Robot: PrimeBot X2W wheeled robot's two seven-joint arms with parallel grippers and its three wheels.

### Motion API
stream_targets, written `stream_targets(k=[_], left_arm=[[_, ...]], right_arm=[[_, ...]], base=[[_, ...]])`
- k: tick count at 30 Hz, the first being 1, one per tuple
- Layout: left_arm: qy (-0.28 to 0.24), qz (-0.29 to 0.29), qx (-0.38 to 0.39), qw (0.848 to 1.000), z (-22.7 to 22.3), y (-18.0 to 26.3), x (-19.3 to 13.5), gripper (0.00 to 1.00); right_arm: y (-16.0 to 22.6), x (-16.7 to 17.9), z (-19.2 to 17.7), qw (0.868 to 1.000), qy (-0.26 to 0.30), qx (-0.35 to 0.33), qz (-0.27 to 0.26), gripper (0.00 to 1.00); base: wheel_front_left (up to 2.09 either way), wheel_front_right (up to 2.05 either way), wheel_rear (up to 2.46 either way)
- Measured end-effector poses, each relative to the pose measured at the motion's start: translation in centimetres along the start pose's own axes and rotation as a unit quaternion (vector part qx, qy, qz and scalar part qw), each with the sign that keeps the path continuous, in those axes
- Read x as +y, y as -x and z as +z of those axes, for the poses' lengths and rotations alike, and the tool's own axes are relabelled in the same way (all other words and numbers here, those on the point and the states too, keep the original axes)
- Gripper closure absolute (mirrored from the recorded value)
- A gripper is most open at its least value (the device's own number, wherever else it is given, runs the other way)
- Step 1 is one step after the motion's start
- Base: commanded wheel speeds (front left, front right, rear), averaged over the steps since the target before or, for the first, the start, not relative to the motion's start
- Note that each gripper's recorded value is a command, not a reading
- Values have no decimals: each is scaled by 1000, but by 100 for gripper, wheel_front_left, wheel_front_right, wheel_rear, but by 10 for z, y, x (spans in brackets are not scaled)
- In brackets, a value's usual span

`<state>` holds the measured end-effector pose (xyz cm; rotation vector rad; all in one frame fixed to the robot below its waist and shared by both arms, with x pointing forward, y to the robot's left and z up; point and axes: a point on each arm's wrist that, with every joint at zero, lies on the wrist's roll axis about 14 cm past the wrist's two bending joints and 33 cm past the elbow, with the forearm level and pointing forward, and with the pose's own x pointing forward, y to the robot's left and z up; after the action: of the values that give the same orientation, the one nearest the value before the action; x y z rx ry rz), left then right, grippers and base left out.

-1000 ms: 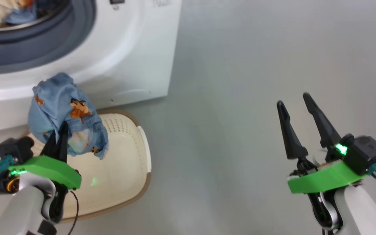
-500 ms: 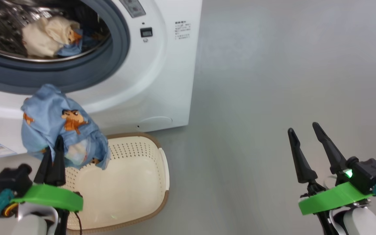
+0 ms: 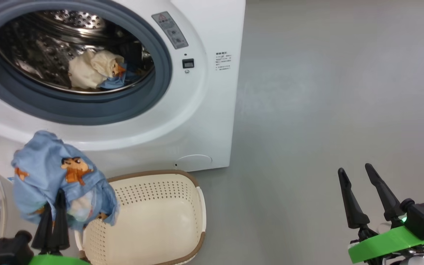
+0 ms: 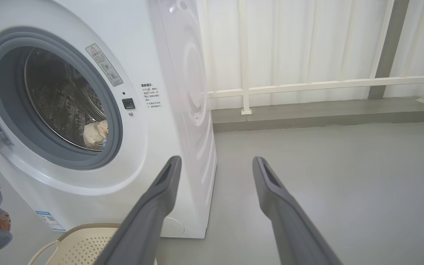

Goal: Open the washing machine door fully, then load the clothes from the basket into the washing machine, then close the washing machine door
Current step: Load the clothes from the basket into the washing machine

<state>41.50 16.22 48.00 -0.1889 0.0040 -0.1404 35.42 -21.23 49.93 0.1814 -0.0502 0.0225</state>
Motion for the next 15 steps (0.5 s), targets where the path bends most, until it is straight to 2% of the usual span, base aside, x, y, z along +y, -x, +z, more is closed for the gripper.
stream_targets(k=[15], left_arm=[[-5,13,-15,1000,9,16,5,100]], right_arm=[[2,4,-2,1000,1,3,9,0]], base=[[0,0,0]])
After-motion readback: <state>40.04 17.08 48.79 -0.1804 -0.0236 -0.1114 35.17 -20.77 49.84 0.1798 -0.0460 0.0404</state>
